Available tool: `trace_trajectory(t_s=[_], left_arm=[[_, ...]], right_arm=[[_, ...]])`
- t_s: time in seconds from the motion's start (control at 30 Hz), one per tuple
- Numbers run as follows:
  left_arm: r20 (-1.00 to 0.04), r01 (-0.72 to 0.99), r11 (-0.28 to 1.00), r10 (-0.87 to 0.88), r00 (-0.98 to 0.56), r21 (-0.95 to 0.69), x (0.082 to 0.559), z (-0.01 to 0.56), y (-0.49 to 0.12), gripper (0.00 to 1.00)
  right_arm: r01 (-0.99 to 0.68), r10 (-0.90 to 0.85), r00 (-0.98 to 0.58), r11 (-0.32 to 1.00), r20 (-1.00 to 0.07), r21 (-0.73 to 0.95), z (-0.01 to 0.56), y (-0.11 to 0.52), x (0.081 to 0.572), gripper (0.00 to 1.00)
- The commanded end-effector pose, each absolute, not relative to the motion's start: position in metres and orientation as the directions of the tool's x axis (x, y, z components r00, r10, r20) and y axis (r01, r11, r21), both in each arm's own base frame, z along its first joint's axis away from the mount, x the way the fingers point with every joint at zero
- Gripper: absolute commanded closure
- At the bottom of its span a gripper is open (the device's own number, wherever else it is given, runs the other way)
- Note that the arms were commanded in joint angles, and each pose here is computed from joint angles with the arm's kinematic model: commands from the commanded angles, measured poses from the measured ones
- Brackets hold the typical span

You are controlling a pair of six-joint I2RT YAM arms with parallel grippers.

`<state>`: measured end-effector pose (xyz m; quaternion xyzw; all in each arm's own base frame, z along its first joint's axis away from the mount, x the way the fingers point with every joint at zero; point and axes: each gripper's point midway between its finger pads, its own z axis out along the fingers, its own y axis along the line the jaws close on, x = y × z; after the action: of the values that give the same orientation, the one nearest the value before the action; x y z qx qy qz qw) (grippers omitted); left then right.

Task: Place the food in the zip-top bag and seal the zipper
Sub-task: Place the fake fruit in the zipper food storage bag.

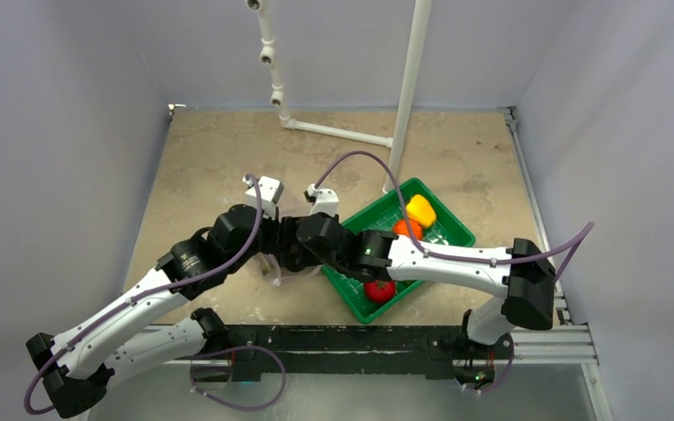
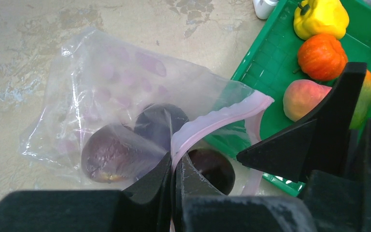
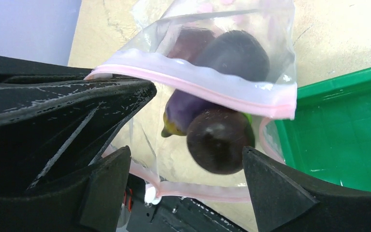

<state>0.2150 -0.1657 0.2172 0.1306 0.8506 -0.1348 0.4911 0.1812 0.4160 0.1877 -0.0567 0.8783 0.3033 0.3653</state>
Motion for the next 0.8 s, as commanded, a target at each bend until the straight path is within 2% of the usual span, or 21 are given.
trace_trajectory(t_s=[0.0,0.17,0.37,0.77], left_arm=[[-0.893,0.358,0.923,0.041,-0.448,-0.137,0.219,0.233,-0.171,1.00],[-0.891,0.357,0.924,0.047,-0.452,-0.133,0.219,0.231,-0.171,1.00],[-0.890,0.354,0.926,0.045,-0.453,-0.134,0.219,0.231,-0.170,1.00],[-0.889,0.348,0.928,0.045,-0.455,-0.132,0.220,0.230,-0.169,1.00]], right_arm=[[-0.302,0.225,-0.690,0.775,-0.688,0.556,0.234,0.411,0.187,0.12],[-0.281,0.267,-0.689,0.758,-0.674,0.588,0.249,0.399,0.184,0.15],[-0.224,0.347,-0.718,0.706,-0.603,0.672,0.255,0.376,0.170,0.21],[-0.063,0.396,-0.793,0.704,-0.464,0.708,0.192,0.353,0.152,0.30]])
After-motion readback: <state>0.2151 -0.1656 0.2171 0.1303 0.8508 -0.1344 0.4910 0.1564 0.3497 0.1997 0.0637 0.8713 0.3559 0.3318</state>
